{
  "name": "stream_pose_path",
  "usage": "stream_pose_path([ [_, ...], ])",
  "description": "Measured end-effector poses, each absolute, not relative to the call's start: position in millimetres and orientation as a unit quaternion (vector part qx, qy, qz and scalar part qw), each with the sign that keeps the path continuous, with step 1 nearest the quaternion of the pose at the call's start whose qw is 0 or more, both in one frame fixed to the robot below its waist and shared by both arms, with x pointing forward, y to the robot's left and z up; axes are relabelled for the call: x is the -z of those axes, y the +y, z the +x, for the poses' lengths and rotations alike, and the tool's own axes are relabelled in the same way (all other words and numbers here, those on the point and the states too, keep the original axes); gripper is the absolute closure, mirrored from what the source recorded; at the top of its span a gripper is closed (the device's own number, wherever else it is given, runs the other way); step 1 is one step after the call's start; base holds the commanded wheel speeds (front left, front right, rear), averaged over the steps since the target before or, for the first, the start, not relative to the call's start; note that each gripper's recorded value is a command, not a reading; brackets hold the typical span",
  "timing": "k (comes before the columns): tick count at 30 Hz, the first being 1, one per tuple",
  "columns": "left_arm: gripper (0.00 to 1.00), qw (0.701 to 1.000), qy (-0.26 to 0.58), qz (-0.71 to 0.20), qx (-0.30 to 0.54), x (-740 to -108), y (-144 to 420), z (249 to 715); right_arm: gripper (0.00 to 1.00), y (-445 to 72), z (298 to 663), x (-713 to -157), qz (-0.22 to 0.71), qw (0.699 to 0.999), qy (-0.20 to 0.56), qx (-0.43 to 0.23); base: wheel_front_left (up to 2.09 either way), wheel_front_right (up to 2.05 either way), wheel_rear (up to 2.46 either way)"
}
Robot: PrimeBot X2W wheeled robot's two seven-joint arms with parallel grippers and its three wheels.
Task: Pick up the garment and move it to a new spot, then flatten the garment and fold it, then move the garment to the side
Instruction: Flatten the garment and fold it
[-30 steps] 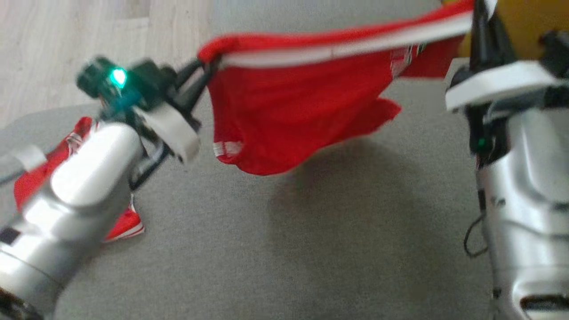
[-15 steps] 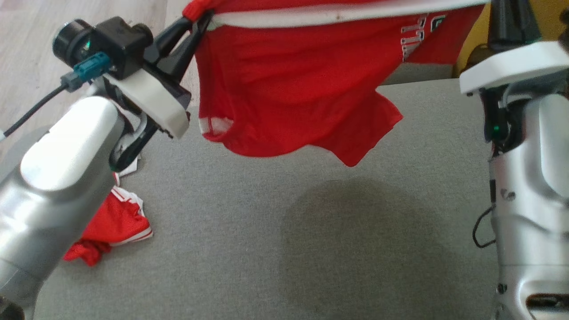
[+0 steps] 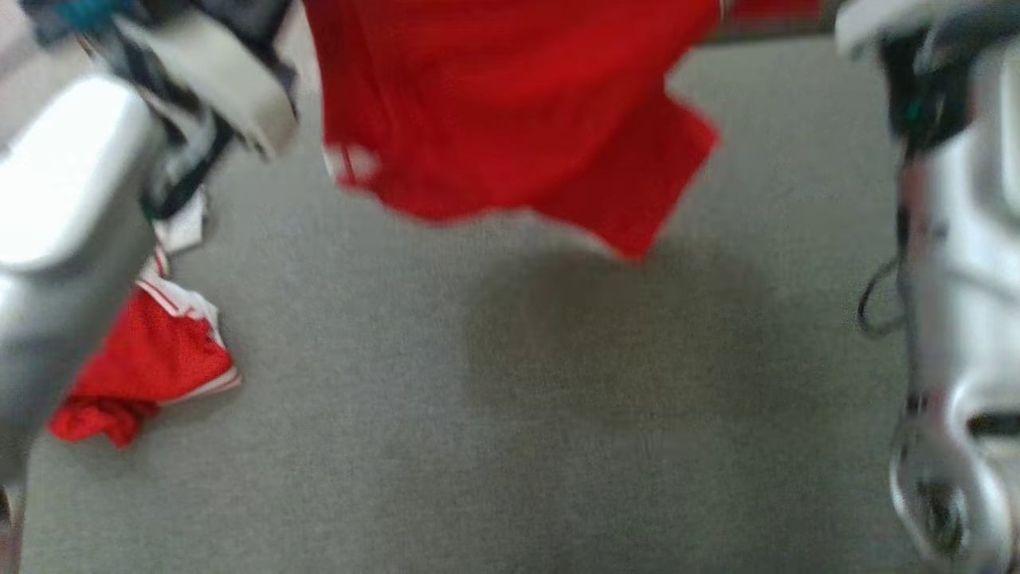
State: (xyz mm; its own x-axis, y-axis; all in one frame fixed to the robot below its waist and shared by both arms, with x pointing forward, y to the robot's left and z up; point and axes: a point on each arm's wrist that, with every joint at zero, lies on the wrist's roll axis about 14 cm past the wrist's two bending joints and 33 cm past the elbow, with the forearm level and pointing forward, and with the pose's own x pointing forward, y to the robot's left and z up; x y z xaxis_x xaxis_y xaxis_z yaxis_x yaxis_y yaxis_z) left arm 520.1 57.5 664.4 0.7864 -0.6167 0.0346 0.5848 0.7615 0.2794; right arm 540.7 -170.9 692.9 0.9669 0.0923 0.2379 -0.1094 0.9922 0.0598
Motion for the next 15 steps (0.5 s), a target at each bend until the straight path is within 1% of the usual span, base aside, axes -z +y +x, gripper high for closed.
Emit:
stream_pose_path([
  [3, 1.00, 0.943, -0.071, 0.122, 0.301, -664.8, 62.3, 558.3, 1.00, -167.6, 575.3, -699.4, 0.018, 0.990, -0.126, -0.051, 0.00, 0.00, 0.00],
  [6, 1.00, 0.948, -0.074, 0.103, 0.291, -652.5, 61.0, 589.9, 1.00, -169.6, 603.8, -699.7, 0.002, 0.989, -0.143, -0.046, 0.00, 0.00, 0.00],
  [10, 1.00, 0.949, -0.090, 0.089, 0.289, -639.8, 50.2, 623.4, 1.00, -184.7, 635.0, -694.2, 0.017, 0.986, -0.166, -0.023, 0.00, 0.00, 0.00],
  [12, 1.00, 0.950, -0.097, 0.080, 0.286, -634.5, 45.7, 636.8, 1.00, -187.1, 647.1, -678.5, 0.008, 0.988, -0.154, -0.019, 0.00, 0.00, 0.00],
  [15, 1.00, 0.953, -0.085, 0.068, 0.284, -613.6, 43.4, 651.3, 1.00, -187.5, 659.1, -630.9, -0.004, 0.995, -0.100, -0.019, 0.00, 0.00, 0.00],
])
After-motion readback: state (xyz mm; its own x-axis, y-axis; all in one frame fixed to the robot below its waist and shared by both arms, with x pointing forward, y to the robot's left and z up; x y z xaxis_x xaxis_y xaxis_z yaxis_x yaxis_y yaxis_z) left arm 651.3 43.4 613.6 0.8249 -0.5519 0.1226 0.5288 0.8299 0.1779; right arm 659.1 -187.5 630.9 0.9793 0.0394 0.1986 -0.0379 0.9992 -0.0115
